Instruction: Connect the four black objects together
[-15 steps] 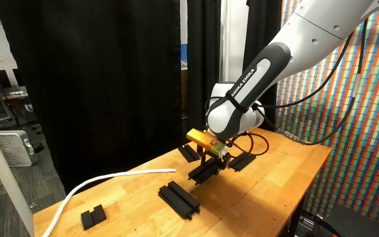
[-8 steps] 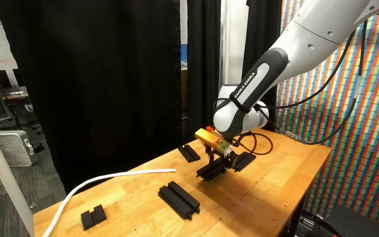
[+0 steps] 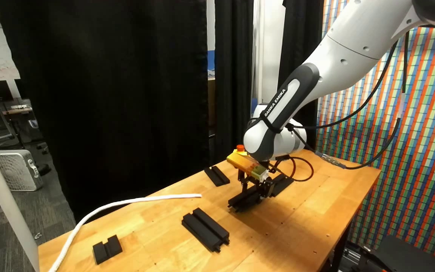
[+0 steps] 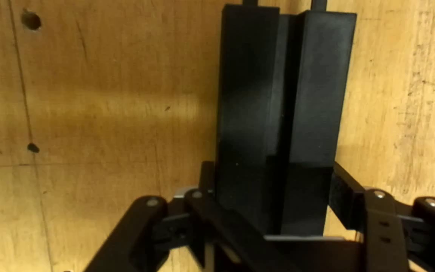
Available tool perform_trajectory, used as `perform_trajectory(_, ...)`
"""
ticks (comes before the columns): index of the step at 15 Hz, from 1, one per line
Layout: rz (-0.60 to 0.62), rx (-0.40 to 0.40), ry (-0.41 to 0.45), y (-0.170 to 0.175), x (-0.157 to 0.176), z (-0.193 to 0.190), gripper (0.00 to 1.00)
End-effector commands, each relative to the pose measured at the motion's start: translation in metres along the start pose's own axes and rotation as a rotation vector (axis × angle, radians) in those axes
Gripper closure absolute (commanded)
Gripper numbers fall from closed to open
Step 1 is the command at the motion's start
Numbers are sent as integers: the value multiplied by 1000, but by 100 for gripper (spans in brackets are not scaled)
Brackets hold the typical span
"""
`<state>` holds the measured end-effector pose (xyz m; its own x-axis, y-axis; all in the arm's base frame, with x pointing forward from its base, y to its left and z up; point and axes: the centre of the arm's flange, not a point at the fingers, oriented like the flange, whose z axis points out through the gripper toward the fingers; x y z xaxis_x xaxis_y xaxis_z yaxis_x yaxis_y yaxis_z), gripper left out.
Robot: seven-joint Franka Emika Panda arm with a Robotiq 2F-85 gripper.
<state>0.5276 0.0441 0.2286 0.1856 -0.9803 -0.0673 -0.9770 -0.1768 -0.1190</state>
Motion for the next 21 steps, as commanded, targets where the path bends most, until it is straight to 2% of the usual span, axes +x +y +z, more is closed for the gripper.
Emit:
perform_trajectory(1, -17, 9, -34, -10, 13, 4, 53)
perform_trajectory(9, -37, 6, -46, -5, 35, 4, 53)
perform_trajectory(21, -20, -33, -84, 0, 24, 1, 53)
